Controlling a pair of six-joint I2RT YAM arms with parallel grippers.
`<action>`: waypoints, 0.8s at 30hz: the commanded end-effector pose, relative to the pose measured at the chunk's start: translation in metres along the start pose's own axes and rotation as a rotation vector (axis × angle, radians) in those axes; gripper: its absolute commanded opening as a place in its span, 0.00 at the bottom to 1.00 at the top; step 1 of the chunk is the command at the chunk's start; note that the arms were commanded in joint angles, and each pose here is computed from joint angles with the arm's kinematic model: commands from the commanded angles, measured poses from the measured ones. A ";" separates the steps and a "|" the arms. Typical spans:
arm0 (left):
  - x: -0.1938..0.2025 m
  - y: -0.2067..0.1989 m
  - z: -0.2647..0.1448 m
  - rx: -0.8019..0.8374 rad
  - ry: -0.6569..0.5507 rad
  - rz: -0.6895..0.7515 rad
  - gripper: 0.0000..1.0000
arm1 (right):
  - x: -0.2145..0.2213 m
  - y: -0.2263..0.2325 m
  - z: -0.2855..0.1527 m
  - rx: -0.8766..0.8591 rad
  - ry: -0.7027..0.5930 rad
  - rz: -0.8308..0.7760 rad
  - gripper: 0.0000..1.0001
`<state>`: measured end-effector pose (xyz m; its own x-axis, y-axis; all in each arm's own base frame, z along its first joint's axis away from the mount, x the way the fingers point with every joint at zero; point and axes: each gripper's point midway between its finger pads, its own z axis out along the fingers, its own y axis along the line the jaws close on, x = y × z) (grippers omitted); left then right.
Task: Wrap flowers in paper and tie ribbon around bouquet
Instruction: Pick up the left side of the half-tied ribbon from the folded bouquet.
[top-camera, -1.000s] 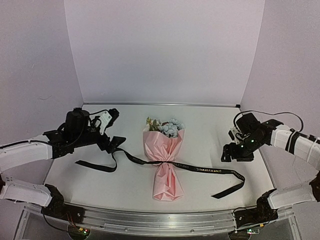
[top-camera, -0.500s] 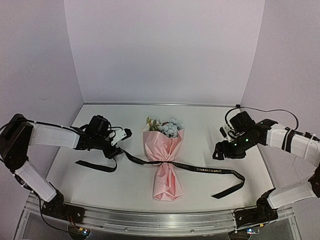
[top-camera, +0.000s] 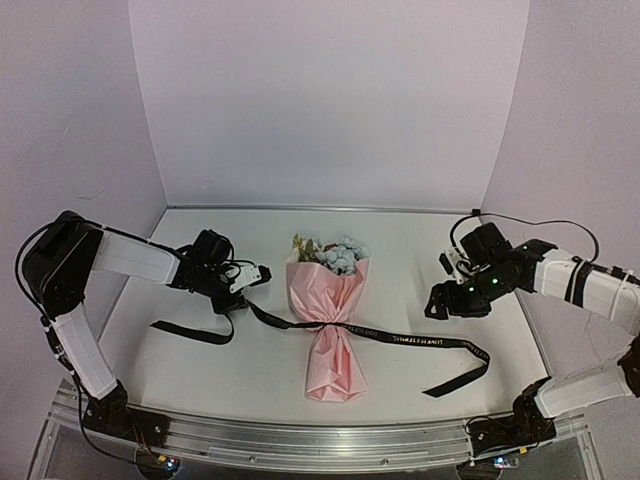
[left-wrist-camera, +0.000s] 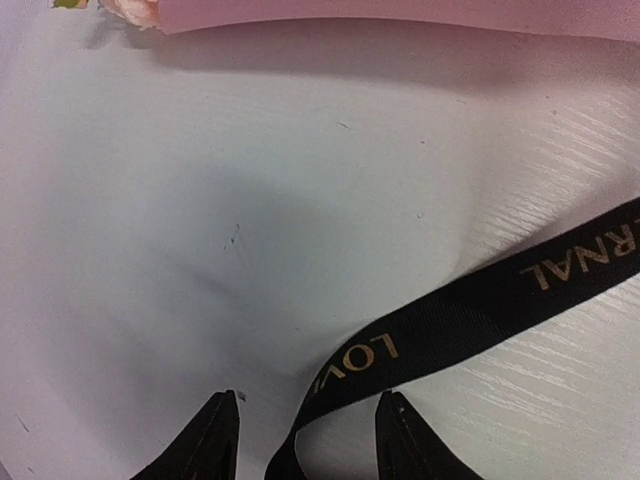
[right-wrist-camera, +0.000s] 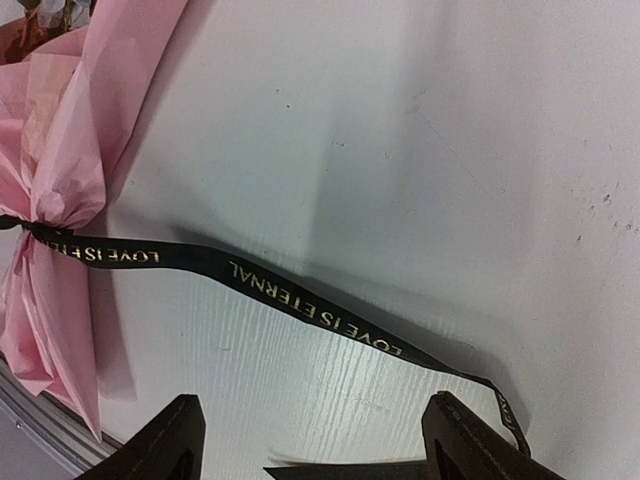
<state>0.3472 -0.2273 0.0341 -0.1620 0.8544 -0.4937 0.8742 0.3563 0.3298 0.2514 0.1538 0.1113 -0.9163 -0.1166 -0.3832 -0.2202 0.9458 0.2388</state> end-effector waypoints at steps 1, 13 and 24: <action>-0.005 0.003 0.011 0.041 0.003 0.030 0.43 | -0.001 0.003 -0.004 -0.017 -0.022 0.003 0.76; -0.060 0.009 -0.038 0.041 -0.190 -0.122 0.00 | -0.008 0.030 -0.008 -0.066 -0.063 -0.093 0.69; -0.116 -0.047 -0.131 0.100 -0.442 -0.150 0.00 | -0.047 0.155 0.007 -0.243 -0.186 -0.469 0.70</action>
<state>0.2875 -0.2908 0.1816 -0.0401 0.5974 -0.8010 0.8823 0.3974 0.2522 0.2439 0.2467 0.1288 -0.7862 -0.3811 -0.4865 -0.5356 0.8129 0.2289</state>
